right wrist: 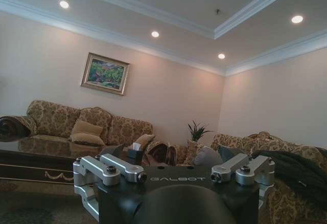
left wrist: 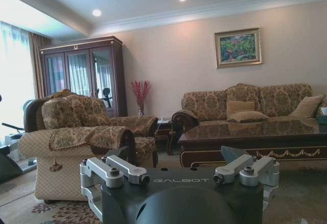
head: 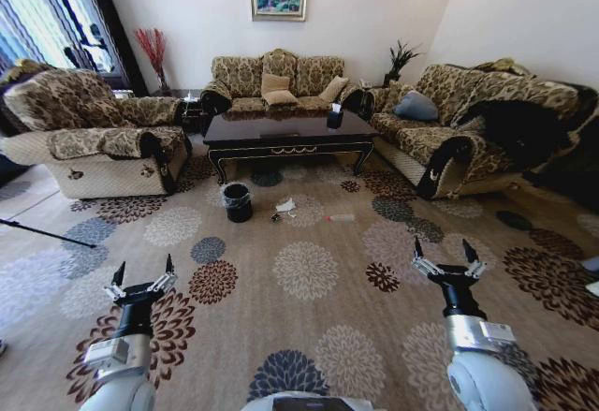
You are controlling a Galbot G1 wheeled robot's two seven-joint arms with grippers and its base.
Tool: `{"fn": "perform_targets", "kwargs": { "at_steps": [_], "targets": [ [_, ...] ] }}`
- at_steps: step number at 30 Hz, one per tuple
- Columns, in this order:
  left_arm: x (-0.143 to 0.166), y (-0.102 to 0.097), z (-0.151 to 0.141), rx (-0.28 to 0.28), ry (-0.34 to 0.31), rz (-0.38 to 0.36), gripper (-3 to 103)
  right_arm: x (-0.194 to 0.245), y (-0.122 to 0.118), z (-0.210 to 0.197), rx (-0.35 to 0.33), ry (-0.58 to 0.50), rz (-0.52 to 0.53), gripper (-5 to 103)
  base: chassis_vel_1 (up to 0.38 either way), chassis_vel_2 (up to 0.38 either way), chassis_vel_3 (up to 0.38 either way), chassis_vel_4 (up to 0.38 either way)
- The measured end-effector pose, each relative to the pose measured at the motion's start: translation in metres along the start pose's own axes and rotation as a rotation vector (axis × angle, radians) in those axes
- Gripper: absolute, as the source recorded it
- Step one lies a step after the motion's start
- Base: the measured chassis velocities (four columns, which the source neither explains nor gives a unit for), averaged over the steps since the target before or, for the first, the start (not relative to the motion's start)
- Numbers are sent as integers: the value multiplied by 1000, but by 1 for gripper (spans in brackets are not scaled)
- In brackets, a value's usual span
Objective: Move to the front of the table and pick up the trash from the floor, then place it into the trash bin.
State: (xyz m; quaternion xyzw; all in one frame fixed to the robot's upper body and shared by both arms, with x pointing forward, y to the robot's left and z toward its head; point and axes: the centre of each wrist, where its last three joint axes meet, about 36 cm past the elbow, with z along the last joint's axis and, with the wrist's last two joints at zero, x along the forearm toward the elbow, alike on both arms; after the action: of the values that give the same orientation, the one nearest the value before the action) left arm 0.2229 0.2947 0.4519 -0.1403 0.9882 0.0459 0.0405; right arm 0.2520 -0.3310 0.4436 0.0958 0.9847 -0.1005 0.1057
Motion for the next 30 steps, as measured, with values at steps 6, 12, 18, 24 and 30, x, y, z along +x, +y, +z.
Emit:
{"fn": "perform_targets", "kwargs": {
  "at_steps": [6,12,18,24,30],
  "targets": [
    [0,1,0,-2,-2,1,100,1,1,1,-2,1,5,100,0,0,0,0],
    [0,2,0,-1,-2,0,100,1,1,-1,-4,-6,8,100,0,0,0,0],
    [0,3,-2,-2,-6,1,100,0,0,-3,-2,-17,18,100,0,0,0,0],
    [0,3,-2,-3,-6,0,100,0,0,-3,-34,-64,20,100,0,0,0,0],
    [0,2,-2,-1,-5,0,100,3,-2,0,-26,-112,-2,100,0,0,0,0]
  ]
}}
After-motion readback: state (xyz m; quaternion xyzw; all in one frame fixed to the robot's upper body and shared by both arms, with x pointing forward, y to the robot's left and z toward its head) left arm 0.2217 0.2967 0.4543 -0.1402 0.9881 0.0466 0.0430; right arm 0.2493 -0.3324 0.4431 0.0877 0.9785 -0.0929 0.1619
